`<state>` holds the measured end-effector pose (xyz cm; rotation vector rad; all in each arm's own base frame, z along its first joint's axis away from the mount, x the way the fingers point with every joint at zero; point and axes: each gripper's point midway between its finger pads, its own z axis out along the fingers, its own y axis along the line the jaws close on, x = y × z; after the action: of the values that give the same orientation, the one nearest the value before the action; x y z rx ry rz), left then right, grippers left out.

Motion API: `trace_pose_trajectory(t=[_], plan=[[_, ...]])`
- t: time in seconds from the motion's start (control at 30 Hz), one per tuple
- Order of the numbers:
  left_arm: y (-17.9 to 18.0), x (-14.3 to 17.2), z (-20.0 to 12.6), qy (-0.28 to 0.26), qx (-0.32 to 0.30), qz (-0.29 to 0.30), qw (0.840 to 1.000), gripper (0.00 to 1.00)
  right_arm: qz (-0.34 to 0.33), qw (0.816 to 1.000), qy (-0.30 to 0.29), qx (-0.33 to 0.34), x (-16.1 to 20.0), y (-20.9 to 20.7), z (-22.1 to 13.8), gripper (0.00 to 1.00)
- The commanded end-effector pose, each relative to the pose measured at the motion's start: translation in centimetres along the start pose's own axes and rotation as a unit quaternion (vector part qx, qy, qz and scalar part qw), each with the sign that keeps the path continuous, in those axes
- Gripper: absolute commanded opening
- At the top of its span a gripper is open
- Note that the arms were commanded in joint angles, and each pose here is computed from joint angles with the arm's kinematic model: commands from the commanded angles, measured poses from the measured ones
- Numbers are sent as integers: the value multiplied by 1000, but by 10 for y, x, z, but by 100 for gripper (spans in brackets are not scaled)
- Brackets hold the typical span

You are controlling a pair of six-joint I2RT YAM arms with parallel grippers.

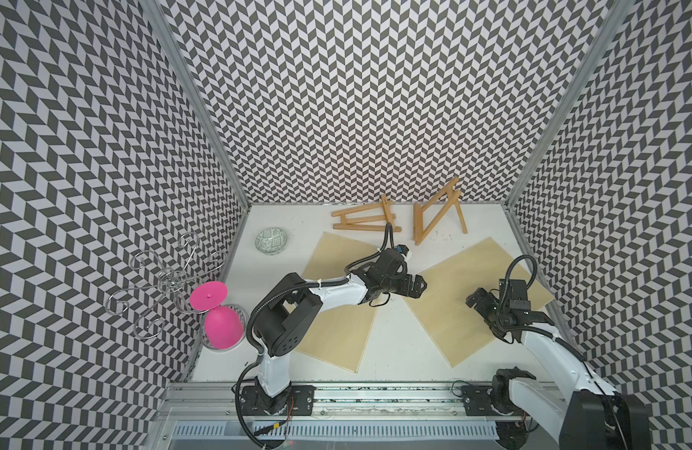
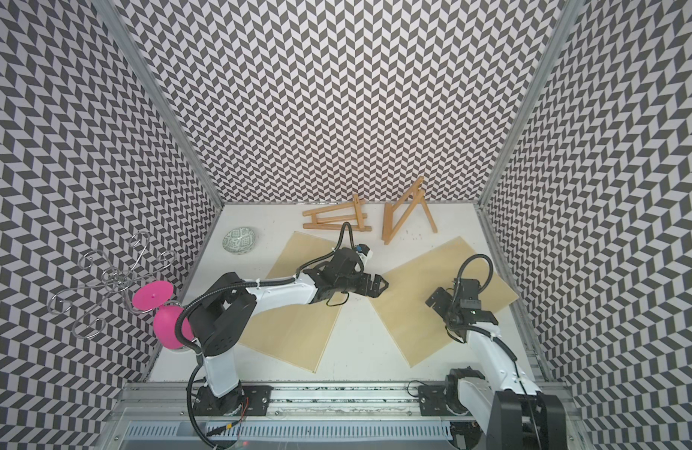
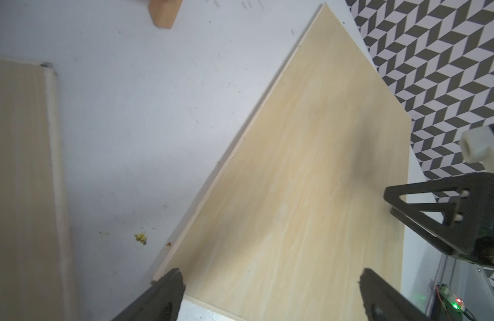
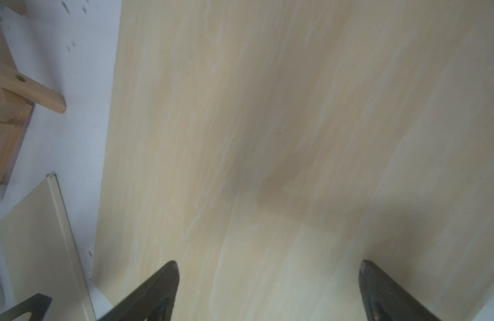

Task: Assemble the easel
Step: Adjust the drawing board at the center of the board.

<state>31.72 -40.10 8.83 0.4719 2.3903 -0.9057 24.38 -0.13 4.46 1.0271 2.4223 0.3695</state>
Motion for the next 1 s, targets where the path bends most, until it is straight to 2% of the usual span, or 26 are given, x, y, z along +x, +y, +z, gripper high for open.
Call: trace_pose_trajectory(t=[0.0,0.13,0.33,0.73,0.97], plan=[[15,1,6,-7,-22,-21,999,100,18,999,17,23,13,-15,3,99],[30,1,10,-9,-34,-31,999,100,17,999,27,32,18,-20,4,99],[50,-3,20,-10,-50,-36,998,100,9,999,13,37,14,-22,-3,99],[99,-13,37,-15,-155,-46,987,100,6,1000,23,20,18,-16,-5,99],[128,-24,35,-24,-199,-49,978,100,7,999,43,12,31,-18,-1,99]])
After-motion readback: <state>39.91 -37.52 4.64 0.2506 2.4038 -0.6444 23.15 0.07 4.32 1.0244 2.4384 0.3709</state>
